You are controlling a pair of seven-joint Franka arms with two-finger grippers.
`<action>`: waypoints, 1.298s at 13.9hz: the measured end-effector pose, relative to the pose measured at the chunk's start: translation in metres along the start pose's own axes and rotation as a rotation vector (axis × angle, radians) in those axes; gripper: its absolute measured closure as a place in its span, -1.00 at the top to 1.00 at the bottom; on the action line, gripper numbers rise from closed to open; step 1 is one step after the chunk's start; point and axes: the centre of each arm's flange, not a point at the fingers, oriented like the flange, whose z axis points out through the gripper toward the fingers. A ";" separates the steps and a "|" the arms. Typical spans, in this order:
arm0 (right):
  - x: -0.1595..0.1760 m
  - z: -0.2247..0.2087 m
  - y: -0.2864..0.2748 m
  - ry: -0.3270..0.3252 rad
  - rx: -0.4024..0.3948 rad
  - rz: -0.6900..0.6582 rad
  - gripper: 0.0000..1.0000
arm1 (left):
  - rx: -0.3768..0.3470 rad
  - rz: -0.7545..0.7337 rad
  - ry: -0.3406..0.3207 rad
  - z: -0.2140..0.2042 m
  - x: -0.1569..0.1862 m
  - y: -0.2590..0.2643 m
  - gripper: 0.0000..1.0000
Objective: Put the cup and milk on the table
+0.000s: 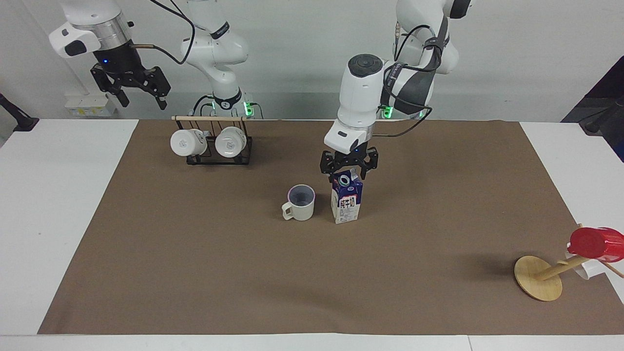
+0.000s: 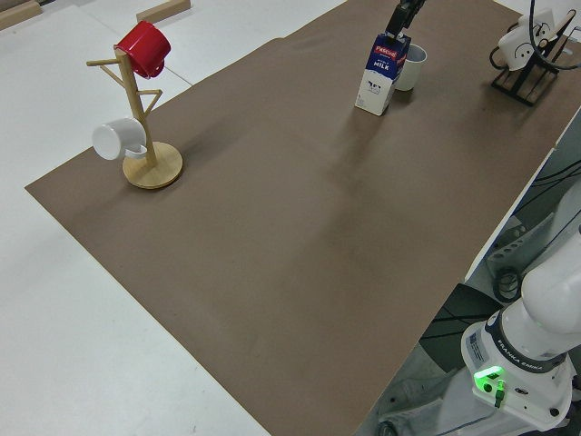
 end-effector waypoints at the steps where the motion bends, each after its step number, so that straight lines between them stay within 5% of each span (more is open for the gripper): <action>1: 0.000 0.001 0.000 -0.001 0.000 0.000 1.00 | -0.005 -0.002 0.007 -0.005 0.001 -0.001 1.00; 5: 0.000 0.002 0.000 -0.005 0.000 0.000 1.00 | -0.020 -0.011 0.043 -0.062 0.009 -0.031 1.00; 11: -0.001 0.002 0.000 -0.005 0.000 0.000 1.00 | 0.039 0.138 0.005 -0.118 0.037 -0.139 1.00; 18: -0.001 0.003 0.000 -0.006 0.000 0.000 1.00 | -0.002 0.240 -0.073 -0.162 0.065 -0.289 1.00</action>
